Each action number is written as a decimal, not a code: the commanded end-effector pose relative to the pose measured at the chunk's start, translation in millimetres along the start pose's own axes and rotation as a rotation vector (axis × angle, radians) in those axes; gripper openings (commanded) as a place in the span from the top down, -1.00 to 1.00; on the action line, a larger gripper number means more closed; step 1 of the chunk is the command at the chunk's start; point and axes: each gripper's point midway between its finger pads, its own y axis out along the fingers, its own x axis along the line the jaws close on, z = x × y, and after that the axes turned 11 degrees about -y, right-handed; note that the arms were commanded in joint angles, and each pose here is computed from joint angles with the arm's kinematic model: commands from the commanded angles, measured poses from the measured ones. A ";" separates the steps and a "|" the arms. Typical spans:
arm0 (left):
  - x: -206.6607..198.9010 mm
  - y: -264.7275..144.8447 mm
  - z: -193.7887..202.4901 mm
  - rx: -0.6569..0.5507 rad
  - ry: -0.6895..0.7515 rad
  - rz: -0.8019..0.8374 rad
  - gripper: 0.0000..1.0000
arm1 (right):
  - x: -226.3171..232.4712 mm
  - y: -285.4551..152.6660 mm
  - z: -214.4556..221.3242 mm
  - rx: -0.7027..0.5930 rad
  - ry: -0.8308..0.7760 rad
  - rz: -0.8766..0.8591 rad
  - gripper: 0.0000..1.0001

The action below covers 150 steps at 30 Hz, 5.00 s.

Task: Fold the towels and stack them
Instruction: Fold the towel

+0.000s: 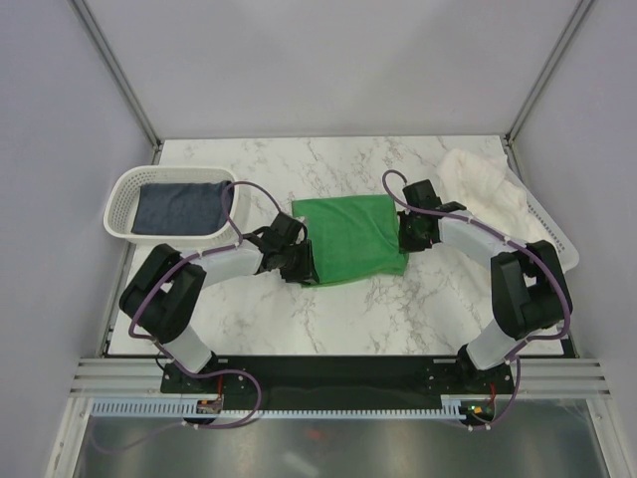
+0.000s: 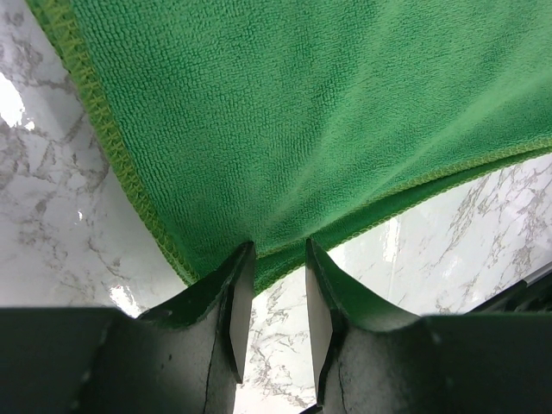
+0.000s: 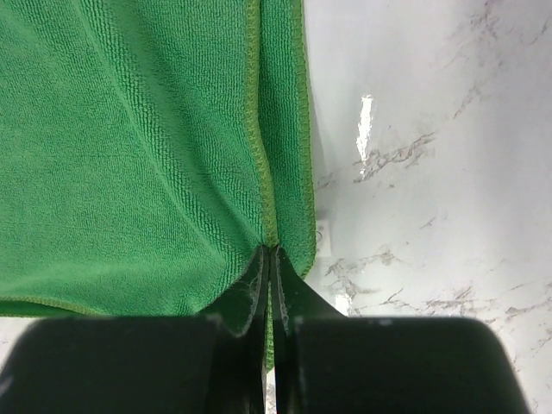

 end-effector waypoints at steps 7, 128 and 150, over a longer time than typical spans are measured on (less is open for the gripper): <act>7.2 -5.5 3.9 0.001 0.019 -0.045 0.22 | -14.5 5.4 15.7 0.016 0.002 0.065 0.97; -9.8 -45.3 -24.6 -0.158 0.012 -0.101 0.95 | -3.8 -28.8 34.5 -0.087 0.058 0.010 1.00; -33.4 -60.8 -27.2 -0.131 0.028 0.033 -0.09 | 20.8 -52.6 -31.4 -0.228 0.008 -0.101 0.18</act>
